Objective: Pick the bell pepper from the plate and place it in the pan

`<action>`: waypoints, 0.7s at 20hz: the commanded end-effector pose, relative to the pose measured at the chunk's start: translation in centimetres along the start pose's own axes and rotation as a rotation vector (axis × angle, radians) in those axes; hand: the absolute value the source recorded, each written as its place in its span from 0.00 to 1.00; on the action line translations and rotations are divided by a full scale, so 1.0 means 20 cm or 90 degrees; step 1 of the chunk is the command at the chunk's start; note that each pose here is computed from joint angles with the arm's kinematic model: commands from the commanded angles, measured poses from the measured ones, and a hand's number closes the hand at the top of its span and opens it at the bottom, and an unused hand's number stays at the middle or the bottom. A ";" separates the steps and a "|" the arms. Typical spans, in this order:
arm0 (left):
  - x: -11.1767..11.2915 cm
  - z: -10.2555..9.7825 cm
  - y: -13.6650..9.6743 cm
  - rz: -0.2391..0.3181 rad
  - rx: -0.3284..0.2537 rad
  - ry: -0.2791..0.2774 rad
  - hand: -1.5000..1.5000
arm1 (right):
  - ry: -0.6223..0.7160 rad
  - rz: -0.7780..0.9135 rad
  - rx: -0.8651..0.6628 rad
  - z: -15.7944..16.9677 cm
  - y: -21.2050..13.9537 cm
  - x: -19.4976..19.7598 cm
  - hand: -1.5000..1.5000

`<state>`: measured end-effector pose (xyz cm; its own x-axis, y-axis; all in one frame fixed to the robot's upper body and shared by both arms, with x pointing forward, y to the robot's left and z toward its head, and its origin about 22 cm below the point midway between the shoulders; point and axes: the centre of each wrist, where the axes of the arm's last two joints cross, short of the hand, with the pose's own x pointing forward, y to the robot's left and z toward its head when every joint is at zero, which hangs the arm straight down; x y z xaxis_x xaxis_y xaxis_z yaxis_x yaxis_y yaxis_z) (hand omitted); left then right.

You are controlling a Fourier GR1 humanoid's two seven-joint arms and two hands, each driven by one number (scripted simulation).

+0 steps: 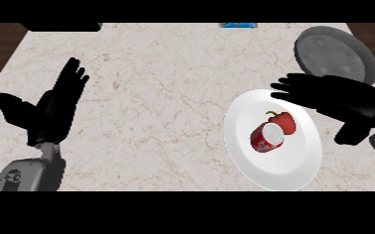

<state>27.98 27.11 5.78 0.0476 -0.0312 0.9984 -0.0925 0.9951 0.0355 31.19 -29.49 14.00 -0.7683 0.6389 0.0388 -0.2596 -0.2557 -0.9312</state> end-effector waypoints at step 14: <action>0.01 0.05 0.00 -0.001 -0.003 0.004 0.50 | -0.005 -0.015 0.025 -0.23 0.15 0.00 0.00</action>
<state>27.56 27.28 6.16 0.0492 -0.0291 0.9984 -0.0879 0.9956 0.0333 33.16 -27.69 10.34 -0.7666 0.6408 0.0409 -0.2828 -0.2797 -0.9175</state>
